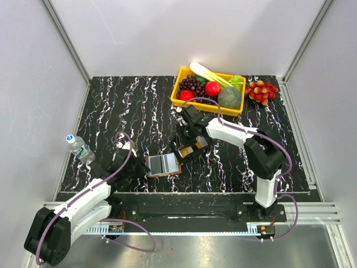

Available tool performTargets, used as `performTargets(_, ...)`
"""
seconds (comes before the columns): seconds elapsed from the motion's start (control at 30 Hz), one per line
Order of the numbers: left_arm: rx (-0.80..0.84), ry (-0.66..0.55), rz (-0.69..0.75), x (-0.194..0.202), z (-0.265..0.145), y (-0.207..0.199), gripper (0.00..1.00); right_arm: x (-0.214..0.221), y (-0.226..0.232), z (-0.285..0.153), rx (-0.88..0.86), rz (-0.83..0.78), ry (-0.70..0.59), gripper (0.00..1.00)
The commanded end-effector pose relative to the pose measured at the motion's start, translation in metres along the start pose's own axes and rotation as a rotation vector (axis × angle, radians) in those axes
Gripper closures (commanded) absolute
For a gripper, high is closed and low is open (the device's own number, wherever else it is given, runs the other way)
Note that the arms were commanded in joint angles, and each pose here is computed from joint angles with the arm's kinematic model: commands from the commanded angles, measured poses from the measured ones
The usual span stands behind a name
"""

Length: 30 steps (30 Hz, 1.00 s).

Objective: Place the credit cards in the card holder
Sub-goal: Pick up the credit card from the storage box.

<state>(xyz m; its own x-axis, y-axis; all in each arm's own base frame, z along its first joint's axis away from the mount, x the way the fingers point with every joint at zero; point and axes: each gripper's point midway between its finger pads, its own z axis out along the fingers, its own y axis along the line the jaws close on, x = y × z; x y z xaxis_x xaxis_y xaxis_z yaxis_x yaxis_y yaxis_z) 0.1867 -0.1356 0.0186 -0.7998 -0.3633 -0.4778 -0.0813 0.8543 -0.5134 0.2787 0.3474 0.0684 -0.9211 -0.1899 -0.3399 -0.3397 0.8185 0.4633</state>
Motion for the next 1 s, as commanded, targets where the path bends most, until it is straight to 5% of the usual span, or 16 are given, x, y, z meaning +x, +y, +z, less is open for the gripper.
performTargets(0.0, 0.051, -0.023, 0.016, -0.013, -0.002, -0.016, 0.89, -0.027, 0.025, -0.029, -0.073, -0.019, -0.097, 0.76)
performTargets(0.4, 0.056, -0.023, 0.021, -0.013, -0.002, -0.018, 0.9, -0.058, -0.061, -0.046, 0.282, 0.005, -0.212, 0.38)
performTargets(0.7, 0.06, -0.025, 0.022, -0.014, -0.002, -0.019, 0.9, -0.048, -0.109, -0.023, 0.435, -0.005, -0.12, 0.25)
performTargets(0.97, 0.066, -0.016, 0.026, -0.014, 0.0, -0.02, 0.9, -0.021, -0.108, 0.01, 0.355, 0.049, 0.022, 0.23)
